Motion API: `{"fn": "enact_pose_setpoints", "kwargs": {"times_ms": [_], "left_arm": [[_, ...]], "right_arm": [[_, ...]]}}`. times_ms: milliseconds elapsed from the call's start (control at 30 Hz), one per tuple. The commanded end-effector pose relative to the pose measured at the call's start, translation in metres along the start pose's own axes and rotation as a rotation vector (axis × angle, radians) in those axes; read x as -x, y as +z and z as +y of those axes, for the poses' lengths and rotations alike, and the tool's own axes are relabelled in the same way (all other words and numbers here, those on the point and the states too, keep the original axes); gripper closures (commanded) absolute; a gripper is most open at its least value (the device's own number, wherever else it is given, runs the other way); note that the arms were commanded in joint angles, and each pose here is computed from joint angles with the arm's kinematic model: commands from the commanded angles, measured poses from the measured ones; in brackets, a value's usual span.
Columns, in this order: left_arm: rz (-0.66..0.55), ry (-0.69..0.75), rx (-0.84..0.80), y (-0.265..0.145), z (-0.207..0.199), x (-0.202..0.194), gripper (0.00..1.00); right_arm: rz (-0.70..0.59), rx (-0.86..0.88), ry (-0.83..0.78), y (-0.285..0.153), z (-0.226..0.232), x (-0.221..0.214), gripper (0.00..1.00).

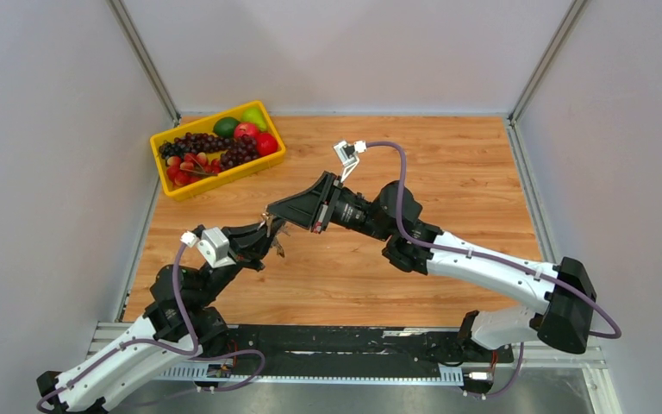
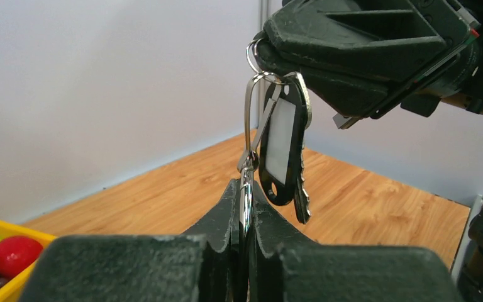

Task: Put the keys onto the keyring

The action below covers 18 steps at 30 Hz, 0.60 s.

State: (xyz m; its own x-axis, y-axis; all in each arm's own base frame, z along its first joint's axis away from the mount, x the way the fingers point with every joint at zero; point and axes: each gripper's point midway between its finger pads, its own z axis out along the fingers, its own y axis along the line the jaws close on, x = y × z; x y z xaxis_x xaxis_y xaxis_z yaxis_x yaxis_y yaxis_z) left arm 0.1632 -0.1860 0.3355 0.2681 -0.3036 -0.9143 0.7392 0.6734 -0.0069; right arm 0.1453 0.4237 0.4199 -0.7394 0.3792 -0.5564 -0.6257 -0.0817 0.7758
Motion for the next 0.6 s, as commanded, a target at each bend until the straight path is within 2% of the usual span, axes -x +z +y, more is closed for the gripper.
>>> {"fn": "enact_pose_setpoints", "kwargs": {"times_ms": [0,267,400,500,567], "left_arm": [[-0.001,0.000,0.027,0.005,0.005,0.015,0.99],[-0.021,0.000,0.062,0.009,0.011,0.020,1.00],[-0.035,-0.003,0.095,0.010,0.016,0.023,1.00],[-0.042,-0.005,0.113,0.010,0.019,0.025,1.00],[-0.041,-0.004,0.122,0.010,0.021,0.024,1.00]], "right_arm": [[-0.064,0.095,-0.044,-0.004,0.043,0.025,1.00],[-0.042,0.083,-0.064,-0.014,0.038,0.018,1.00],[0.014,0.106,-0.099,-0.020,0.039,0.006,0.86],[0.062,0.094,-0.107,-0.026,0.031,-0.006,0.68],[0.072,0.082,-0.133,-0.033,0.028,-0.009,0.60]]}}
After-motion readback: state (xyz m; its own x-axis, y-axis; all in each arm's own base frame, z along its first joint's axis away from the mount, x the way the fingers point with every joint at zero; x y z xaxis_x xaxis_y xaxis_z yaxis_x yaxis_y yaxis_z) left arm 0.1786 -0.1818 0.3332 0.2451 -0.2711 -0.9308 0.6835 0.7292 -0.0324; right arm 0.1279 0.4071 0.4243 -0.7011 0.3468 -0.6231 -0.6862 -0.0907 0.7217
